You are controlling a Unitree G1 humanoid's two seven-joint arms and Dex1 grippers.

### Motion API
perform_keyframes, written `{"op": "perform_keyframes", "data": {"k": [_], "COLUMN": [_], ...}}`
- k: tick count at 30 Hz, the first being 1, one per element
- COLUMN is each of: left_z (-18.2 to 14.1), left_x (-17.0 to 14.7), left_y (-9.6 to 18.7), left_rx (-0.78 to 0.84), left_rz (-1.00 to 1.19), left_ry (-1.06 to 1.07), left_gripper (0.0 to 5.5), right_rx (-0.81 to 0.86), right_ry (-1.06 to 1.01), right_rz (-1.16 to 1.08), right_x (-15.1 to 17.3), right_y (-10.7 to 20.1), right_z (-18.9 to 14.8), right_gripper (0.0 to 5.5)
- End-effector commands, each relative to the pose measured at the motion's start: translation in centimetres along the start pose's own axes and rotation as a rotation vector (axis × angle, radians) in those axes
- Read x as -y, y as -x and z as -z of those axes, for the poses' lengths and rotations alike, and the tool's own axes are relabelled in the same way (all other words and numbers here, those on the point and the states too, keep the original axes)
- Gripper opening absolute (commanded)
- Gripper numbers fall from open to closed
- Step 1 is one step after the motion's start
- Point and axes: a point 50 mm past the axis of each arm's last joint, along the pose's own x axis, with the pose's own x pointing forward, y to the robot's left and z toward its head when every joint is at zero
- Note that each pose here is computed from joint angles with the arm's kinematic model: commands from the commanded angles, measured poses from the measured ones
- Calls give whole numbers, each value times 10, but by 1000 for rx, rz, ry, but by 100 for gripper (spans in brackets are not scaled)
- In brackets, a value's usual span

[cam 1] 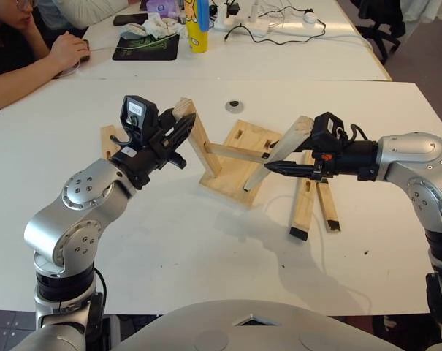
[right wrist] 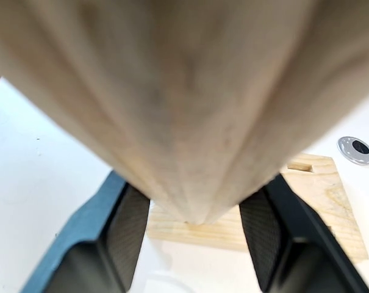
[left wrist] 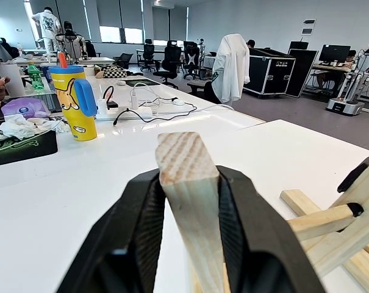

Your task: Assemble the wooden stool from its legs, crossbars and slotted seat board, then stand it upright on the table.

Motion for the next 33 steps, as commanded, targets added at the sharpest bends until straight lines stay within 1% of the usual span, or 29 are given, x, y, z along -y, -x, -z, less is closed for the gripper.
{"op": "perform_keyframes", "data": {"k": [1,7,11,14,17,20,22,26,29,33], "left_z": [19,24,28,26,21,20,20,9,-1,6], "left_x": [-1,1,2,5,5,3,4,19,28,36], "left_y": [-2,-2,-1,0,-1,-2,-2,-5,-11,-15], "left_rx": [-133,-146,-155,-149,-133,-117,-117,-80,-49,-87], "left_rz": [10,16,16,24,29,16,19,85,137,177], "left_ry": [-4,20,32,29,25,42,42,12,1,23], "left_gripper": [116,116,116,115,115,115,115,115,113,113], "right_rx": [-47,-154,-208,-224,-198,-243,-250,-222,-223,-243], "right_ry": [-59,-142,-133,-117,-144,-159,-184,-173,-175,-190], "right_rz": [-54,-65,-75,-85,-77,-40,-29,-36,-39,-73], "right_x": [-13,-33,-44,-49,-46,-39,-37,-31,-26,-20], "right_y": [-16,-35,-48,-52,-51,-49,-48,-52,-53,-56], "right_z": [20,50,60,60,56,70,74,62,60,59], "right_gripper": [205,205,205,205,205,205,205,205,205,205]}}
